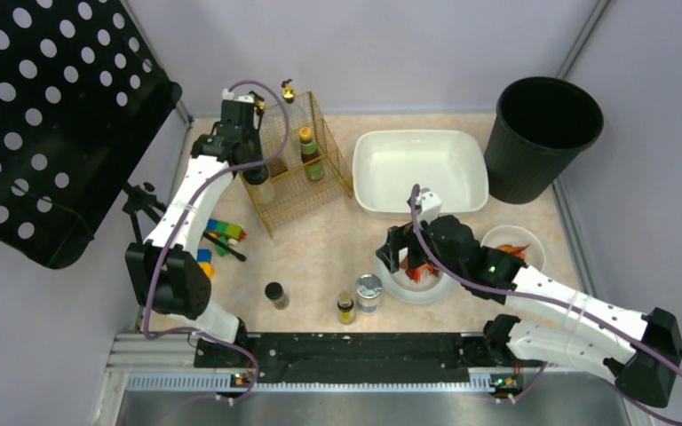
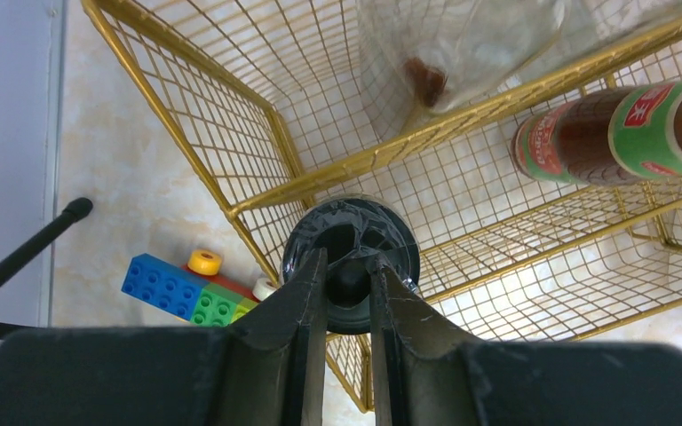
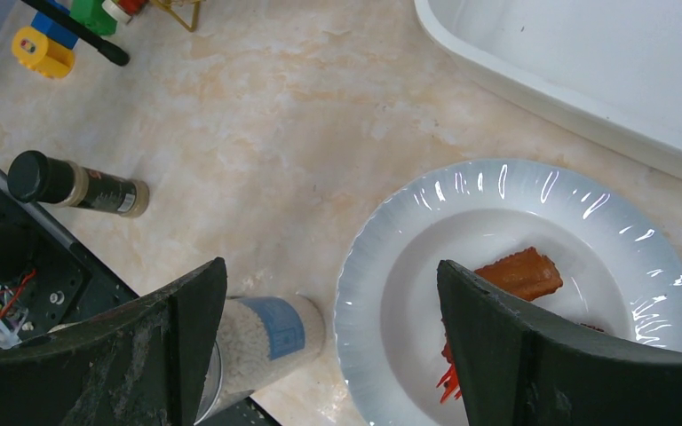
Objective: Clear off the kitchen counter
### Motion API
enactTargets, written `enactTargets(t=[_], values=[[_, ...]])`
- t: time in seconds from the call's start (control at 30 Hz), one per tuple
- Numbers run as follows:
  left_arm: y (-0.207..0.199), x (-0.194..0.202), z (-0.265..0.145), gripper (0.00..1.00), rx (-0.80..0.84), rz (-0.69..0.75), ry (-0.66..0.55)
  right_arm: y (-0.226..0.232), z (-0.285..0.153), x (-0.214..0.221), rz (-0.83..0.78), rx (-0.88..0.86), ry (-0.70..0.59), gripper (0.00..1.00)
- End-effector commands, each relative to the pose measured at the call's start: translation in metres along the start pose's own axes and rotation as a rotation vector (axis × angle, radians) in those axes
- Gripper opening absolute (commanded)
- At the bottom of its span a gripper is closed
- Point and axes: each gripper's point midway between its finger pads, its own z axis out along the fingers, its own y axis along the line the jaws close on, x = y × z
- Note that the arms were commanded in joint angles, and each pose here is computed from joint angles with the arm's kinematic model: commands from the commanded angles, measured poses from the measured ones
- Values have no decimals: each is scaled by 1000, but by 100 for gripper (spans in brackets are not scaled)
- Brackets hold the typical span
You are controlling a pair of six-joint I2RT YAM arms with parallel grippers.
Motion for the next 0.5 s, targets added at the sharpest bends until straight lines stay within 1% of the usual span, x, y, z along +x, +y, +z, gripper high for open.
enactTargets(t=[0.0,0.1,0.17,0.37,0.47], values=[[0,-23,-16,0,24,-60,-125,15,-6,-27,3,-47,-76,87],[1,-16,-14,0,23,-66,-115,15,-9,-30,2,-44,-82,87],[0,-12,-12,10,26,-68,-102,14,-10,-31,0,-40,-84,87],[-4,2,-6,32,45,-67,-62,12,-11,-30,-1,-32,-83,87],[-7,3,-4,47,54,-68,-52,12,-11,-30,-2,-32,-83,87]])
